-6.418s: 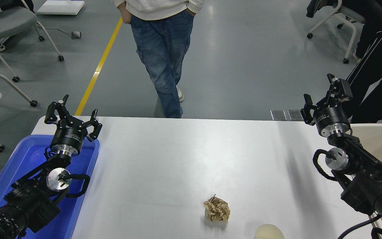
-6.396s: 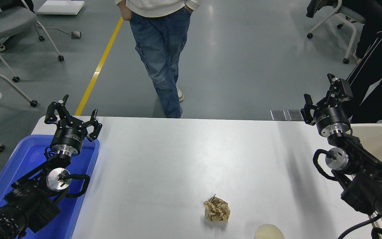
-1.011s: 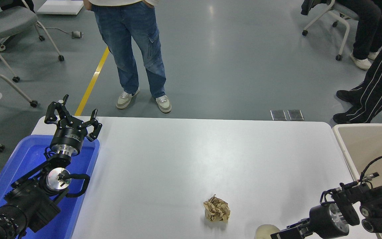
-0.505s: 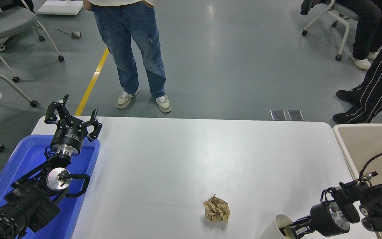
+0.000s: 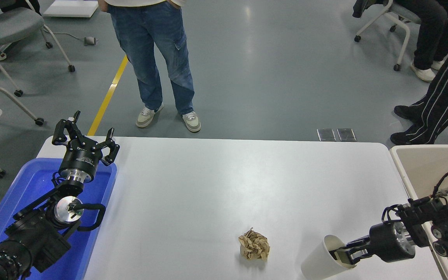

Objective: Dispose of the paper cup in the dustbin

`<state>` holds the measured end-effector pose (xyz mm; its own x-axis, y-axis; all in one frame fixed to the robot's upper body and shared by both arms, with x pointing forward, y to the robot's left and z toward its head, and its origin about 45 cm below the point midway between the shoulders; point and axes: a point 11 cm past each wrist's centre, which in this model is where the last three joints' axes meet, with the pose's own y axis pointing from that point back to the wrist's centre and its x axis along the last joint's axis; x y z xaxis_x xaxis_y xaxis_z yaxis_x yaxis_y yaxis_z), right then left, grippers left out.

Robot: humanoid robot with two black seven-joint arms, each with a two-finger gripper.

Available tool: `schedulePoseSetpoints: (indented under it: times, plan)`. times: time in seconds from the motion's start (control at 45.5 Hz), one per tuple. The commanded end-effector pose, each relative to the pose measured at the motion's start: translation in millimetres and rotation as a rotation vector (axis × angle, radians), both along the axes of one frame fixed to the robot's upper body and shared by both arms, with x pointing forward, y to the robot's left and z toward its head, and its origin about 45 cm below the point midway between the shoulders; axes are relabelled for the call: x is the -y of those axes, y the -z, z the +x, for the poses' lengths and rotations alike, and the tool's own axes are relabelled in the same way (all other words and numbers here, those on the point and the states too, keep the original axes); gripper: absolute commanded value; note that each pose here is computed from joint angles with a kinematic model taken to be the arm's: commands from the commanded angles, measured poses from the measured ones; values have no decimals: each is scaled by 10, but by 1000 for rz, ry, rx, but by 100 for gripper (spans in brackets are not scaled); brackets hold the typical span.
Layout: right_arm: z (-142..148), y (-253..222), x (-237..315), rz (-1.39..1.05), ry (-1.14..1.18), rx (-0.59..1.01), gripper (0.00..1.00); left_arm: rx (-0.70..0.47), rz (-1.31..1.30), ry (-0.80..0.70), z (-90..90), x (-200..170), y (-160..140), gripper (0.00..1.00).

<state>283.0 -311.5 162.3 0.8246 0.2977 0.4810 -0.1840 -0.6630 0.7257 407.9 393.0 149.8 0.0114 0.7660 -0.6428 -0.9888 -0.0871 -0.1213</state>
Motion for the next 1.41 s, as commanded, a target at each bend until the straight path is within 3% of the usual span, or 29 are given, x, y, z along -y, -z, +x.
schedulePoseSetpoints:
  times: [0.0, 0.176, 0.44, 0.747, 1.099, 1.231, 1.385]
  plan:
    - [298, -717, -128, 132, 54, 114, 0, 0, 0, 0, 1, 1, -1, 100]
    - [642, -1440, -182, 246, 136, 184, 0, -1, -1, -1, -4, -2, 5, 100]
    - [834, -2132, -214, 341, 157, 257, 0, 0, 0, 0, 1, 1, -1, 100]
    - [946, -2171, -81, 346, 216, 274, 0, -1, 0, 0, -4, -1, 5, 100]
    - [1694, -2017, 1769, 234, 856, 525, 0, -1, 0, 0, -4, -1, 5, 100]
    - [1666, -1961, 2340, 153, 1049, 678, 0, 0, 0, -1, -4, -2, 4, 100]
    - [1447, -1709, 2699, 25, 1192, 735, 0, 0, -1, 0, 1, 0, -1, 100]
